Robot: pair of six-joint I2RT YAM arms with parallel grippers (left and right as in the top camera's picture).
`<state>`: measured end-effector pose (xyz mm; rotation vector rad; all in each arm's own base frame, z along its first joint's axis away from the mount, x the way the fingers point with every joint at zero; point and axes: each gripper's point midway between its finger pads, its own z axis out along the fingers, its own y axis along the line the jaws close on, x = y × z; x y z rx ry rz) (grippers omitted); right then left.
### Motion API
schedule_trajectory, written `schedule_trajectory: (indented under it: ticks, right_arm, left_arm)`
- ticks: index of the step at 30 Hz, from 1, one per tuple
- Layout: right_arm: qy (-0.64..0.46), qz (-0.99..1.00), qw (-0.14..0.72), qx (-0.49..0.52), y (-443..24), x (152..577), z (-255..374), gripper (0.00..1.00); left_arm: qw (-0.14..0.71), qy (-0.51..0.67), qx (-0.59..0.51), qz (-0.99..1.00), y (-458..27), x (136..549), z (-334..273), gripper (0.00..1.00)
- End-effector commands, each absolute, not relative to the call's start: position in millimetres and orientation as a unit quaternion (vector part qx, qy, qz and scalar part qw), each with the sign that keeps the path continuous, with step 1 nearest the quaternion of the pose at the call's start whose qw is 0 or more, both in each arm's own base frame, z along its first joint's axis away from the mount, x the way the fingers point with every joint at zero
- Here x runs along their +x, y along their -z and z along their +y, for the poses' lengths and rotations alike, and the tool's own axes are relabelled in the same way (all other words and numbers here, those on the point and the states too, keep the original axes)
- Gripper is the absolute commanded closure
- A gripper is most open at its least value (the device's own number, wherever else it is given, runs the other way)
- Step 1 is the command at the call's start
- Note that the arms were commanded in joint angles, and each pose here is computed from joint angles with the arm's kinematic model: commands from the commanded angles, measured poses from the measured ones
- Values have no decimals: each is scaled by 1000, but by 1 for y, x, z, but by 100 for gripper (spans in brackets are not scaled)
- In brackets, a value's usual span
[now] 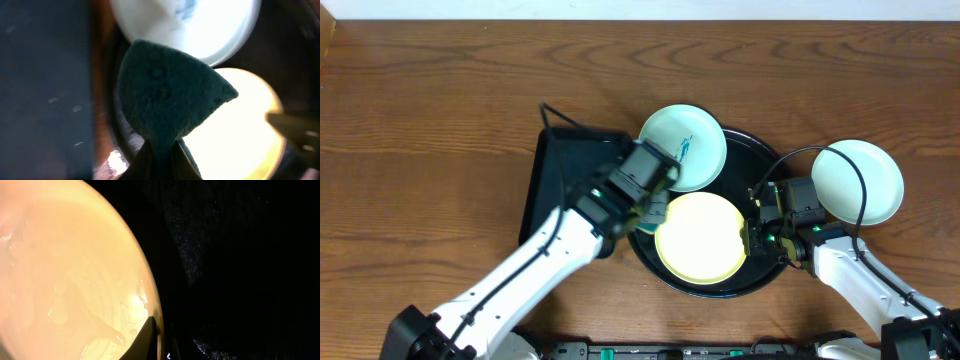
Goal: Clean dirty plates on tray and stack at the side
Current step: 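Scrub the yellow plate with the sponge in the left gripper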
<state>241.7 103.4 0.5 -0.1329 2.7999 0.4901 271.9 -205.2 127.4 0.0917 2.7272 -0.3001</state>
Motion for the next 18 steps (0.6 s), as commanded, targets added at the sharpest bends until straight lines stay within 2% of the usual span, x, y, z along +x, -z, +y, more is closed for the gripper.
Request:
schedule_trajectory:
  ticks: [1, 8, 18]
  right_arm:
    - [-162, 977, 135, -46, 7, 234, 101, 94]
    - [-161, 977, 135, -46, 7, 234, 101, 96]
    - [-161, 977, 135, -46, 7, 234, 101, 97]
  left_arm:
    - [200, 73, 6, 977, -124, 295, -159, 92]
    - [173, 39, -80, 981, -96, 316, -93, 92]
    - [87, 16, -82, 993, -29, 316, -91, 92]
